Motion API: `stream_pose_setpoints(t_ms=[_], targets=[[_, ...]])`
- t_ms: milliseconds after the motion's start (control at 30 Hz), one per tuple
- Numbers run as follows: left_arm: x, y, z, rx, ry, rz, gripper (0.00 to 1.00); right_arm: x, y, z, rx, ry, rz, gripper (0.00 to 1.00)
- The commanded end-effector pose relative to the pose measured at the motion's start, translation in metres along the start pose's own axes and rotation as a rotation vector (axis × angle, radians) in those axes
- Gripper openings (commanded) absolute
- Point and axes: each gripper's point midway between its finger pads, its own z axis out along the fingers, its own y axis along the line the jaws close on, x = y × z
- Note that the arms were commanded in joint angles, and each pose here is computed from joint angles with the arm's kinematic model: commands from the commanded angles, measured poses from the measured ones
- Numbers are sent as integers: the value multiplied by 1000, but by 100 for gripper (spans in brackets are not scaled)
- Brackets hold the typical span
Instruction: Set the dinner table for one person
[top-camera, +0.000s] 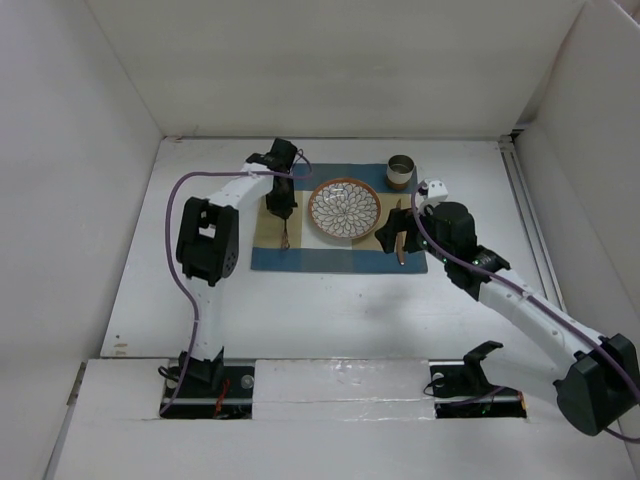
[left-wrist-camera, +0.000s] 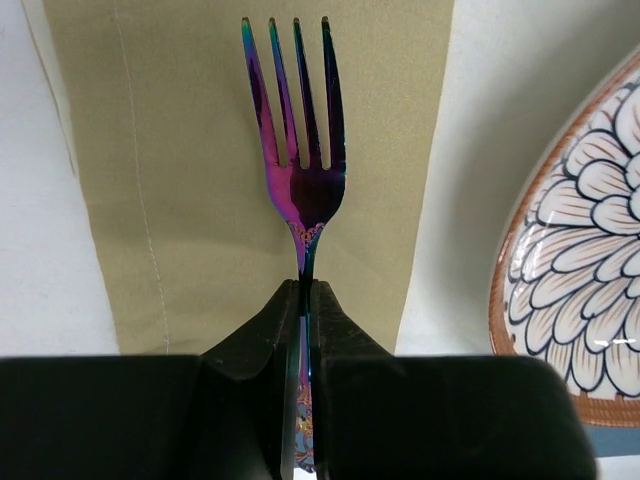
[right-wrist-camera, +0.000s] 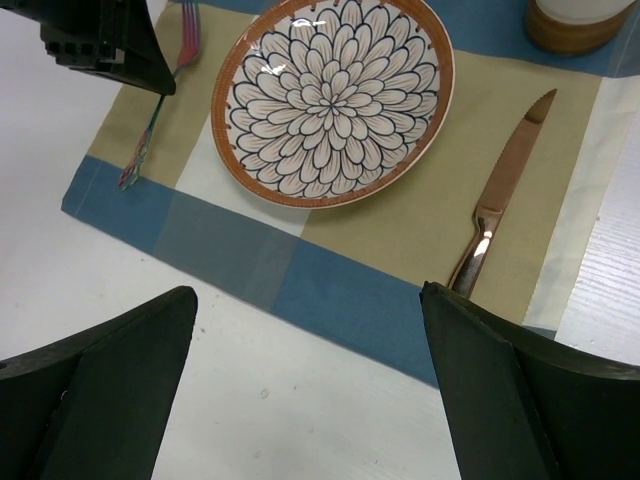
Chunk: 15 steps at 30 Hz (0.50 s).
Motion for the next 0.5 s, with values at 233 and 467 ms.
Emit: stream_pose_setpoints(t_ms=[233,467], targets=[[0,-1,1,-2,5,-19,0,-11,3,0,-18,-40,-6,100],[6,-1,6,2,19,-27,0,-9,3,2,-24,-29,-6,100]])
